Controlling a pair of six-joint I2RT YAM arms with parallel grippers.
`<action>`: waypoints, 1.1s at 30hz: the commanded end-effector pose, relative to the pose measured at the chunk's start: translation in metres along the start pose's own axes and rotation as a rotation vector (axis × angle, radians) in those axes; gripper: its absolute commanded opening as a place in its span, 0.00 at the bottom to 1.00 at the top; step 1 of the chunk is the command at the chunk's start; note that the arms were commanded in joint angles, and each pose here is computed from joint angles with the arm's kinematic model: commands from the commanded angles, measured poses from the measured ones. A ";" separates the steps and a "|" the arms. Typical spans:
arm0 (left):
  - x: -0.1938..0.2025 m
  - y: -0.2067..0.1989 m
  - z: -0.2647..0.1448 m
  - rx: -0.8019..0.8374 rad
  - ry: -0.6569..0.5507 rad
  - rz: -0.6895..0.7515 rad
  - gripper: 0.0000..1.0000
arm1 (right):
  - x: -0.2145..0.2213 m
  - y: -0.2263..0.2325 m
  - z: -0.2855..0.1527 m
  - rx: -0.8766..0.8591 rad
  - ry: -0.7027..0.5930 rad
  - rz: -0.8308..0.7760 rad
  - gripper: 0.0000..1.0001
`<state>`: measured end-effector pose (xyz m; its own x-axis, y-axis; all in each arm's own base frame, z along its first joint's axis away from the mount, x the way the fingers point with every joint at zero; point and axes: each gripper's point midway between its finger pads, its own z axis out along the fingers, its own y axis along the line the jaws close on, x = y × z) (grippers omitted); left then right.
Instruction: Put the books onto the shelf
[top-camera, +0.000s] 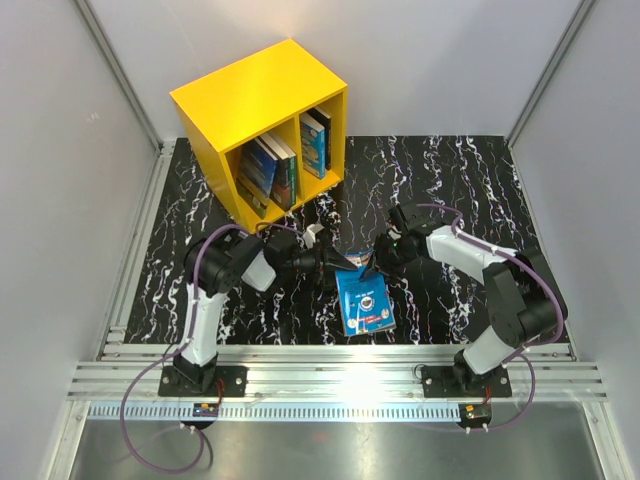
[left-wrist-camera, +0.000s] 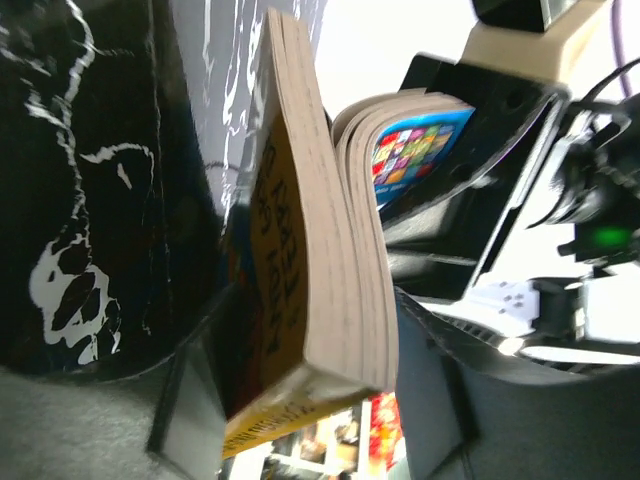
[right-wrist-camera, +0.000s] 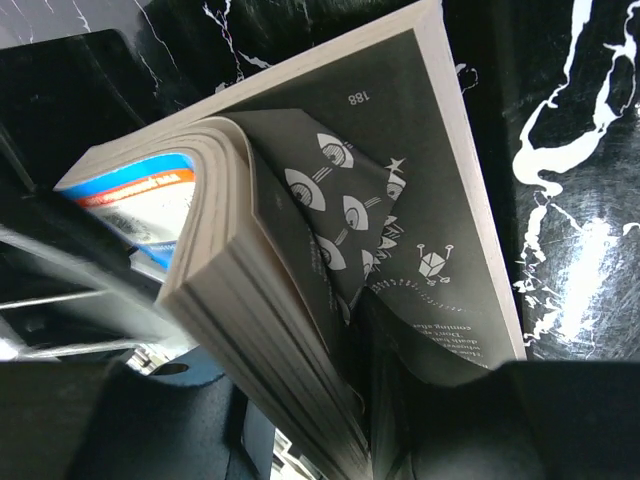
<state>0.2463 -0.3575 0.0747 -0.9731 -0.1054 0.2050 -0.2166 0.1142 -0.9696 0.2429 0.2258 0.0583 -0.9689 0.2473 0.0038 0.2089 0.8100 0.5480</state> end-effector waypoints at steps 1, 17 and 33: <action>0.041 -0.050 0.009 0.171 0.151 0.330 0.51 | -0.024 0.042 -0.004 -0.134 -0.091 -0.065 0.40; 0.011 -0.040 -0.011 -0.373 0.010 0.583 0.00 | -0.023 0.017 -0.046 0.064 -0.160 -0.129 0.91; -0.115 -0.186 -0.085 -1.018 -0.916 0.946 0.00 | -0.019 -0.032 -0.173 0.288 -0.415 0.019 1.00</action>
<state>0.3447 -0.3073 0.1938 -0.7134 -0.0534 -0.6987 0.2479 0.9134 -0.3230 0.2531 0.1136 0.2099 -0.8073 0.4118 -0.4227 0.2596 0.8910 0.3724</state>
